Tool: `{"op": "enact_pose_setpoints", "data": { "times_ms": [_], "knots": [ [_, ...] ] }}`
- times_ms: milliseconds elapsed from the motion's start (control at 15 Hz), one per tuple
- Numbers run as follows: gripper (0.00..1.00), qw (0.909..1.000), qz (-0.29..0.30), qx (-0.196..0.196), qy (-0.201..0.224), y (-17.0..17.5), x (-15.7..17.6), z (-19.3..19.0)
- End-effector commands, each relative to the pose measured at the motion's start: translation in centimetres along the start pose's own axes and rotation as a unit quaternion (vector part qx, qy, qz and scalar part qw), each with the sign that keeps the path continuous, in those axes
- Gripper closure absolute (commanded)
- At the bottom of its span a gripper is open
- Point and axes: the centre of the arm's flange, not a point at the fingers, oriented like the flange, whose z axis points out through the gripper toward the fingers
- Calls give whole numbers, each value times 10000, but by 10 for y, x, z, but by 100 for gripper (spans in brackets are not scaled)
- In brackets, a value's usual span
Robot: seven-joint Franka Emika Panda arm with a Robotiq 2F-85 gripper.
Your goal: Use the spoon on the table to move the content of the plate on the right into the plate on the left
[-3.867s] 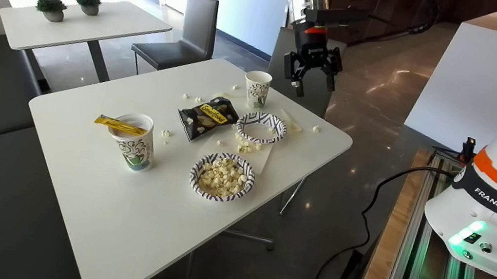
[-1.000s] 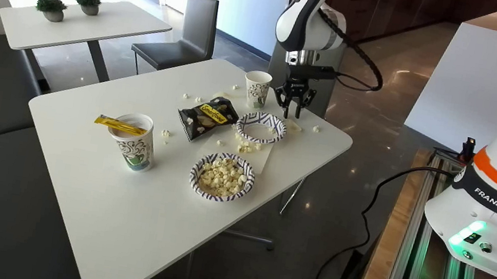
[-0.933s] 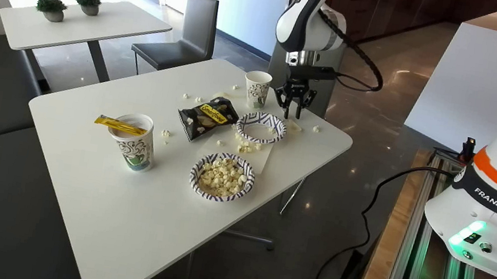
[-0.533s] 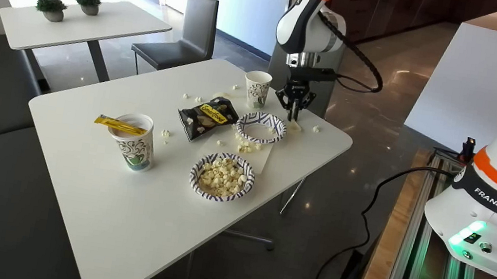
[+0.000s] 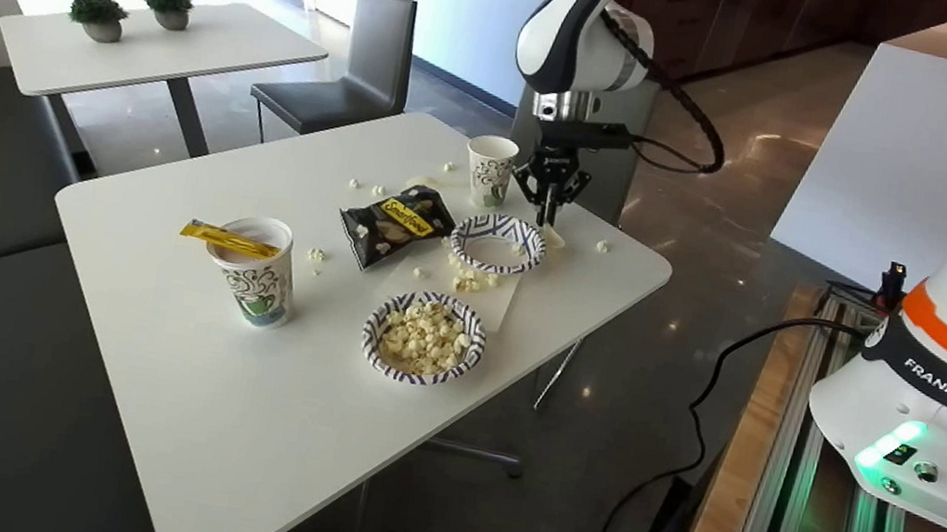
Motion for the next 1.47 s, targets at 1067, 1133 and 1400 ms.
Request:
{"op": "enact_pose_setpoints", "data": {
  "times_ms": [1067, 1133, 1400],
  "knots": [
    [97, 9853, 388, 482, 1592, -43, -78, -91],
    [97, 9834, 535, 512, 1656, -46, -84, -85],
    [97, 9544, 1110, 610, 2704, -43, -101, -81]
  ]
}}
